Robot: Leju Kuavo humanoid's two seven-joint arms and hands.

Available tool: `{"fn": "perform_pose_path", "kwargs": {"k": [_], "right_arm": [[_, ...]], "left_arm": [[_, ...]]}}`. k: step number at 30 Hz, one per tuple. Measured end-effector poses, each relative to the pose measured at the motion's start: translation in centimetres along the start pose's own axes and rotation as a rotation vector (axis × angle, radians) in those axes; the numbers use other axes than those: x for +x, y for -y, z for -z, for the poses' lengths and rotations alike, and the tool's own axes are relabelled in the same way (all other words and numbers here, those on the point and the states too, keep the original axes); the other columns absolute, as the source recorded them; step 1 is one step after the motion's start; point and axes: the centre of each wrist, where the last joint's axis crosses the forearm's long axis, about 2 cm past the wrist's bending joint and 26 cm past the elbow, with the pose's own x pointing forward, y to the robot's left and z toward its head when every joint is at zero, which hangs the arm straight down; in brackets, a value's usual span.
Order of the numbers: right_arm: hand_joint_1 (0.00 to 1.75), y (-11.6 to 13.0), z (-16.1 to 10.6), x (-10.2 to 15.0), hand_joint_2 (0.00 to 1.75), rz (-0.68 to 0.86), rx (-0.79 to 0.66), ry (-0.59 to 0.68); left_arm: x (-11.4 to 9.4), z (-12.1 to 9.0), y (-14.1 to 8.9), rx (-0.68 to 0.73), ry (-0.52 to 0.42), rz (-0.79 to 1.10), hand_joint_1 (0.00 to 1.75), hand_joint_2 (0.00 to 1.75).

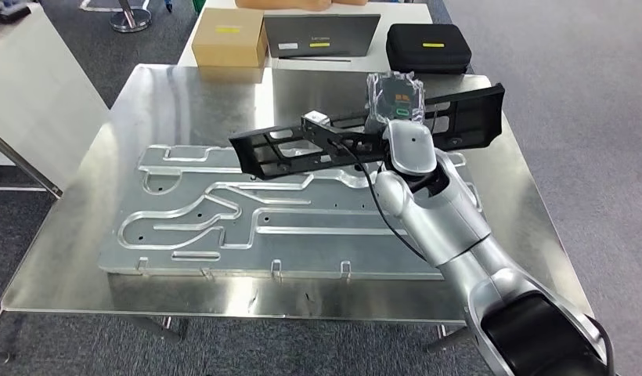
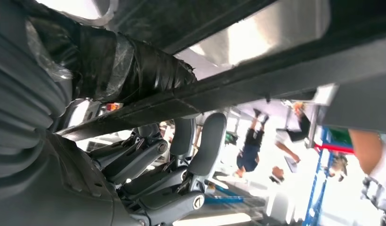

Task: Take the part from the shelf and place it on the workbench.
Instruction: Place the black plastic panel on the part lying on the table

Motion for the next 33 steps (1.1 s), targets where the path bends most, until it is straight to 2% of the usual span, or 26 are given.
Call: {"fn": "perform_pose_path", "kwargs": {"k": [1,5,9,13,18,33], "right_arm": [[1.75,-0.1,-0.1,0.0,1.75,-0.001,0.006,0.001],[0.0,-0.4,-0.3,0.7,0.0,-0.001,0.028,0.011],[0.0,-0.3,-0.5,2.1,0.0,0.004,0.048,0.026],[0.0,0.1,-0.5,3.5,0.0,0.002,0.062,0.032],[0.0,0.7,-0.3,4.0,0.0,0.002,0.059,0.039],[0.0,0.3,0.0,2.6,0.0,-0.012,0.085,0.048]], "left_arm": [[0.0,0.0,0.0,-0.003,0.006,-0.005,0.0,1.75],[-0.1,0.0,-0.2,-0.012,0.029,-0.012,0.0,1.75],[-0.2,0.0,-0.5,-0.011,0.039,-0.002,0.0,1.75],[-0.3,0.0,-0.6,-0.013,0.035,-0.004,0.0,0.0],[-0.3,0.0,-0.7,-0.004,0.043,-0.011,0.0,0.0],[-0.4,0.1,-0.8,0.01,0.061,-0.056,0.0,0.0]]}}
